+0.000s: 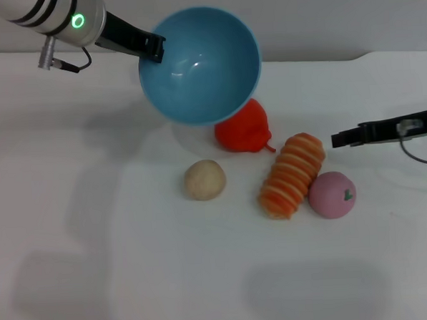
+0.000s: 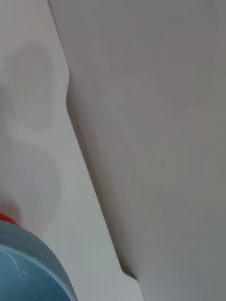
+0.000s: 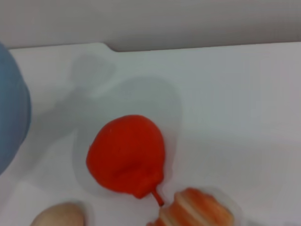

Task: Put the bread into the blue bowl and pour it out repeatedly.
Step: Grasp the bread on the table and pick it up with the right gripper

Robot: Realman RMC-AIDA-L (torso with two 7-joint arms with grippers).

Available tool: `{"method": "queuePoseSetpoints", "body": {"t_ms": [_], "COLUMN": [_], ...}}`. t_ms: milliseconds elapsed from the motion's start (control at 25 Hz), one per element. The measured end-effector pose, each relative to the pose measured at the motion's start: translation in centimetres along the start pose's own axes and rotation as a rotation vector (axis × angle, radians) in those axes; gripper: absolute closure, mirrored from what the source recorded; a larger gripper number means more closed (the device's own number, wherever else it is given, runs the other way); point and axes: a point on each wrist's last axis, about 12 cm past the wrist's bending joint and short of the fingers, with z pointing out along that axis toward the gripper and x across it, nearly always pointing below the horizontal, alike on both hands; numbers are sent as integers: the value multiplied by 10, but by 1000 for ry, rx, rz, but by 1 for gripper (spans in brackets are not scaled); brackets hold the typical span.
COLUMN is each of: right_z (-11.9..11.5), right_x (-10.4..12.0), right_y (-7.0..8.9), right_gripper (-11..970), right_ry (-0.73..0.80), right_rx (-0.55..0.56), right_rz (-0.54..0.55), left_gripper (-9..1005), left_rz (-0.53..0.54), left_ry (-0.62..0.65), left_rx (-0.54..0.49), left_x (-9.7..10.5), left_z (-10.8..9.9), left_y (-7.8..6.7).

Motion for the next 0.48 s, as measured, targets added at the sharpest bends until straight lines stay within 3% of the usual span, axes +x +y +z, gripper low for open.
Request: {"method": "queuePoseSetpoints", "body": {"t_ms": [480], "right_z": [37], "right_x": [-2], "right_y": [20], "right_gripper": [536], "right_ry": [21], "right_rx": [13], "right_rz": [14], "left_gripper": [982], "left_rz": [7], "left_ry": [5], "left_rx": [3], "left_x": [1], "left_z": [2], "left_y": [-1]}}
